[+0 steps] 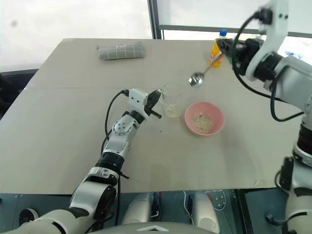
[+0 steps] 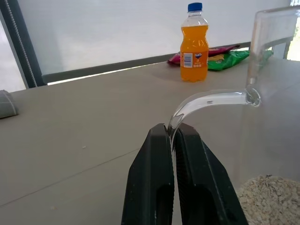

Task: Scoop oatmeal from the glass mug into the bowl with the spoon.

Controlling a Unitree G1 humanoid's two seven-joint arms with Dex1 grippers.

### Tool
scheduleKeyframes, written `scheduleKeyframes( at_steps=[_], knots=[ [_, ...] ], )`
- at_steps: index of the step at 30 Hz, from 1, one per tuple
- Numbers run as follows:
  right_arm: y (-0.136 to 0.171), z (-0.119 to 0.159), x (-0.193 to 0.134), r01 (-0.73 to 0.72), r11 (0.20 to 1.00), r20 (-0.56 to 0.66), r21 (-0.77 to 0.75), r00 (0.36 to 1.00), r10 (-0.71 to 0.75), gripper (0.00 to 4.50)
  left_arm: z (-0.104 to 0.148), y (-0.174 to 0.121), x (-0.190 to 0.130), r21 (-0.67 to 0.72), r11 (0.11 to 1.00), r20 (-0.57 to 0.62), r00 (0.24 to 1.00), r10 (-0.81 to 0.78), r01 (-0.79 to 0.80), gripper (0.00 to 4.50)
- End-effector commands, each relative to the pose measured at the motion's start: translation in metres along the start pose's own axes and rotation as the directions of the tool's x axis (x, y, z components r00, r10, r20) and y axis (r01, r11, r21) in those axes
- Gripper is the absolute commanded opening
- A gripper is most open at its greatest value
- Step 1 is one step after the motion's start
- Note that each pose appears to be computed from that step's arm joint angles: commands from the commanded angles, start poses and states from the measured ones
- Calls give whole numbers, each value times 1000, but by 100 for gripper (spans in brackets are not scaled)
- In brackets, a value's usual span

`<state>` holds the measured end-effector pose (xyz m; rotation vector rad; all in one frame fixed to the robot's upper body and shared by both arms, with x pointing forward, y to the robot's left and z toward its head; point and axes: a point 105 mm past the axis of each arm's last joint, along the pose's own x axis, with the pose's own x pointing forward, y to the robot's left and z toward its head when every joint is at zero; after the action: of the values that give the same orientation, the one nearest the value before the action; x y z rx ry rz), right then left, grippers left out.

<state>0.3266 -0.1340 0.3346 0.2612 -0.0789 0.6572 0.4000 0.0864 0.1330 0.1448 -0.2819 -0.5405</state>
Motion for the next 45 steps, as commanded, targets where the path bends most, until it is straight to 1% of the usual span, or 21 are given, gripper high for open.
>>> scheduleKeyframes(
  at_steps=[1, 4, 6, 7, 10, 13, 14, 15, 16, 18, 20, 21, 24, 27, 30, 35, 38, 41, 43, 45],
  knots=[
    [21, 8, 5, -77, 996, 44, 40, 996, 75, 0, -7, 1, -6, -8, 1000, -31, 1000, -2, 2, 3],
    [24, -16, 13, -89, 995, -23, 40, 996, 90, 0, -6, 1, -7, -13, 1000, -31, 1000, -2, 1, 3],
    [18, -37, 18, -61, 998, -89, 8, 994, 61, 0, -4, 2, -7, -15, 1000, -28, 1000, -2, 1, 3],
    [16, -43, 19, -50, 999, -105, -6, 993, 49, 0, -4, 3, -8, -15, 1000, -28, 1000, -1, 1, 3],
    [16, -55, 25, -63, 998, -126, -32, 990, 58, 0, -1, 6, -9, -11, 1000, -24, 1000, 4, -4, 3],
    [18, -59, 30, -82, 996, -123, -33, 989, 78, 0, 3, 9, -11, -8, 1000, -21, 1000, 11, -11, 3],
    [19, -59, 31, -91, 995, -118, -29, 989, 87, 73, 4, 10, -12, -7, 1000, -20, 1000, 14, -14, 0],
    [19, -57, 33, -93, 995, -105, -31, 990, 89, 97, 4, 11, -12, -7, 1000, -20, 1000, 16, -16, 0],
    [17, -54, 35, -81, 996, -82, -36, 994, 78, 142, 4, 11, -12, -7, 1000, -21, 1000, 18, -18, 0],
    [11, -41, 39, -36, 998, -6, -52, 999, 36, 216, 4, 12, -13, -22, 999, -23, 999, 23, -23, 0],
    [6, -31, 42, -6, 998, 49, -59, 999, 9, 316, 4, 12, -13, -30, 999, -24, 999, 23, -23, 0],
    [4, -28, 42, 5, 998, 65, -69, 998, 0, 360, 4, 11, -13, -32, 999, -23, 1000, 21, -22, 0],
    [-2, -24, 42, 28, 996, 84, -86, 996, -21, 360, 5, 11, -13, -39, 999, -20, 1000, 17, -18, 0],
    [-5, -24, 42, 39, 995, 89, -92, 996, -30, 364, 7, 10, -12, -41, 999, -16, 1000, 16, -17, 102],
    [-5, -26, 41, 39, 995, 91, -87, 995, -31, 364, 6, 10, -12, -50, 999, -17, 1000, 12, -13, 245],
    [-5, -26, 40, 44, 996, 100, -73, 994, -37, 364, 12, 15, -19, -30, 999, -5, 1000, 26, -26, 245],
    [-10, -25, 32, 51, 996, 100, -68, 994, -44, 364, 22, 15, -32, -10, 1000, 10, 1000, 6, -6, 245],
    [-17, -29, 21, 66, 995, 87, -70, 994, -60, 364, 26, 13, -49, 15, 999, -19, 999, -29, 29, 245],
    [-23, -35, 12, 77, 993, 69, -89, 995, -71, 364, 27, 11, -60, 14, 999, -45, 998, -42, 42, 245],
    [-31, -53, -6, 50, 978, -8, -204, 999, -53, 364, 32, 13, -73, 28, 999, -62, 997, -37, 39, 245]
  ],
)
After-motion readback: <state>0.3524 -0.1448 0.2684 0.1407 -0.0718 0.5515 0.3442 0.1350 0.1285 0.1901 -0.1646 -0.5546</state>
